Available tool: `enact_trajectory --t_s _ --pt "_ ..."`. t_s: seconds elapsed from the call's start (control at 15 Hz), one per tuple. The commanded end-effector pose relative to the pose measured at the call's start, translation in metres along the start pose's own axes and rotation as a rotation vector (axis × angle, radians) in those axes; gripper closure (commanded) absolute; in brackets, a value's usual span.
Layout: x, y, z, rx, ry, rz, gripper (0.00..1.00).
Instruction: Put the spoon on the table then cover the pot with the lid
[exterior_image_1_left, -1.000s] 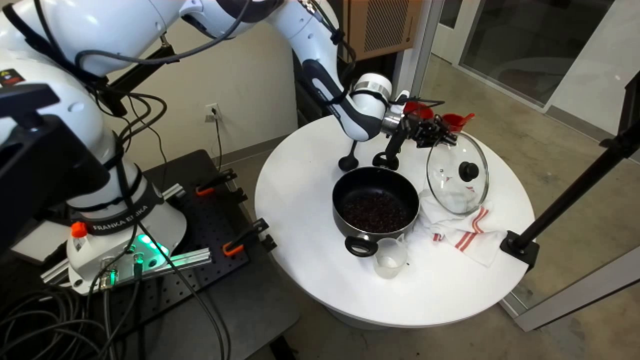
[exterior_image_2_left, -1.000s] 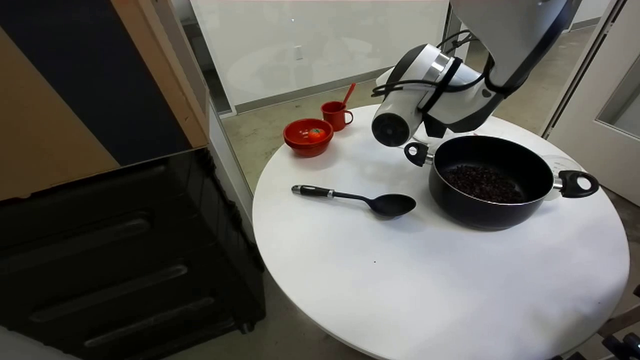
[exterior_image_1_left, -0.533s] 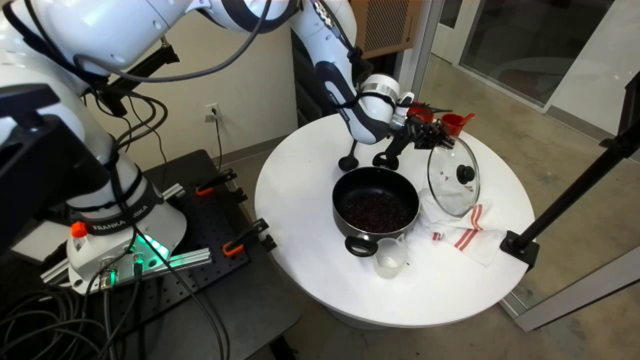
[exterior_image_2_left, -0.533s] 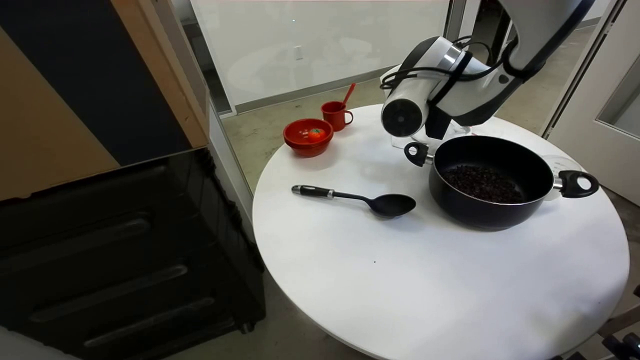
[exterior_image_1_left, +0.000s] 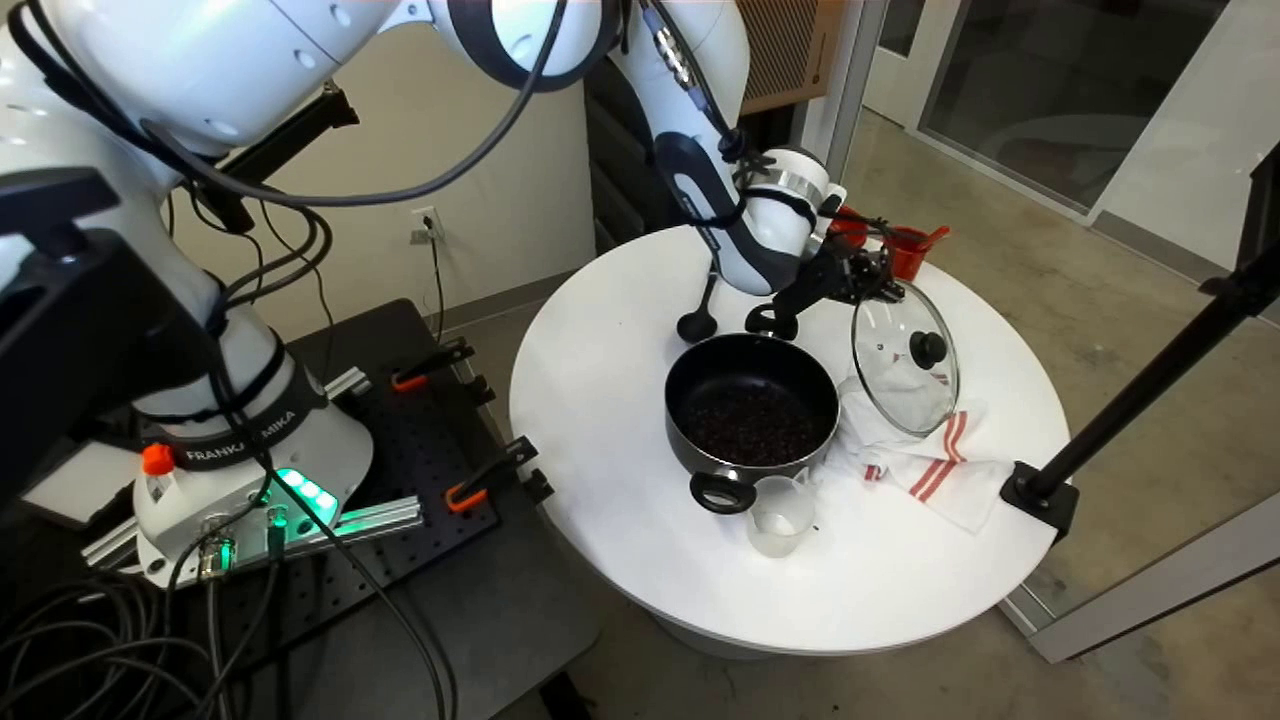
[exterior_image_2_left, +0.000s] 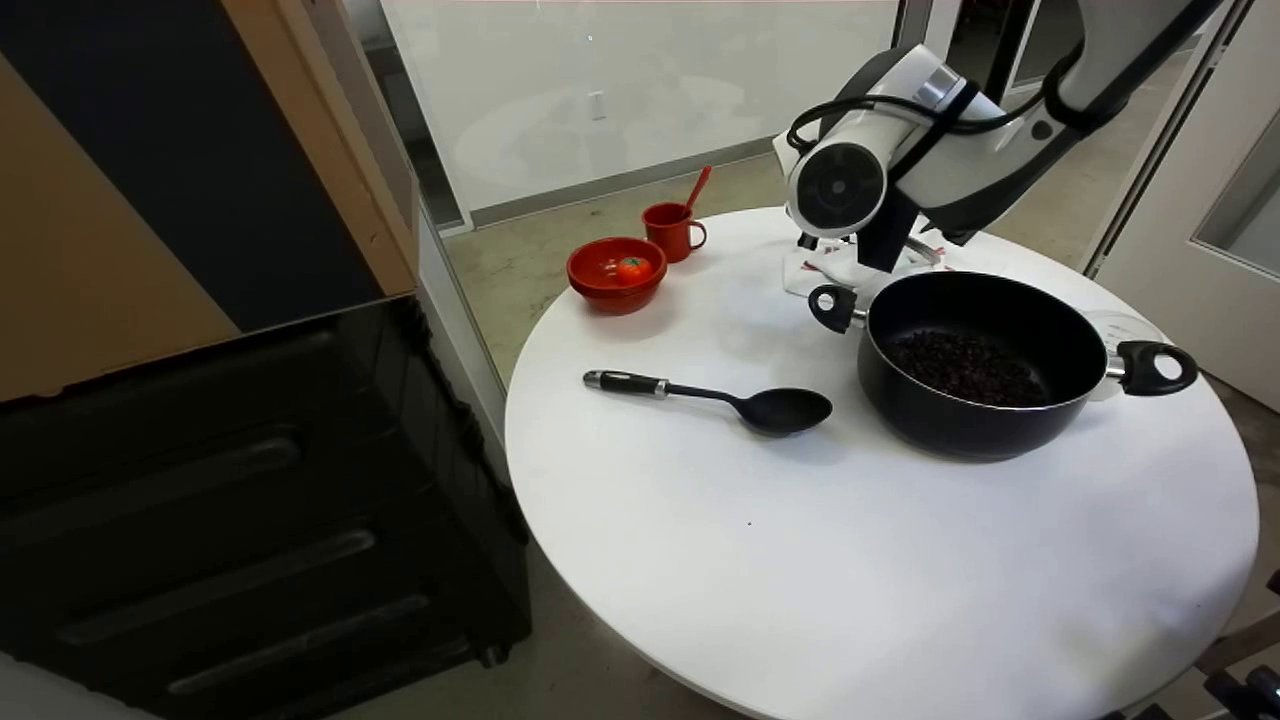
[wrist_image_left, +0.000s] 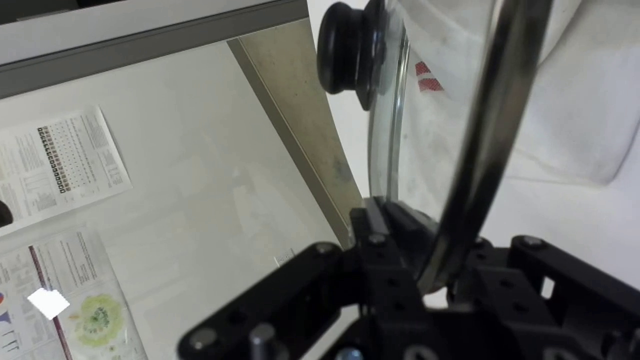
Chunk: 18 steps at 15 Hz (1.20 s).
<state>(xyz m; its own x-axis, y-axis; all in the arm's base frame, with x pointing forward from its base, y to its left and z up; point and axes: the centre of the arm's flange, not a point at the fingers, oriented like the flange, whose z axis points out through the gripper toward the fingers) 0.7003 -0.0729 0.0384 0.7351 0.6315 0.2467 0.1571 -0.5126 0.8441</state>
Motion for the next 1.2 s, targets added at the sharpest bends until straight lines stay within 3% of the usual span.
enact_trajectory --t_s 0.0,0.13,0.2,0.27,0.4,0.93,1.13 --pt "-0.010 -0.012 0.010 0.098 -0.023 0.009 0.97" --pt "-0.008 -0.010 0.010 0.109 -0.027 0.007 0.97" --pt "-0.007 -0.008 0.010 0.115 -0.033 0.008 0.87" --pt "-0.007 -0.008 0.010 0.126 -0.036 0.014 0.62" --pt "-0.009 -0.011 0.010 0.159 -0.039 0.024 0.61" --pt "-0.025 -0.030 0.007 0.337 -0.058 0.125 0.02" --pt "-0.025 -0.029 0.004 0.369 -0.059 0.157 0.00"
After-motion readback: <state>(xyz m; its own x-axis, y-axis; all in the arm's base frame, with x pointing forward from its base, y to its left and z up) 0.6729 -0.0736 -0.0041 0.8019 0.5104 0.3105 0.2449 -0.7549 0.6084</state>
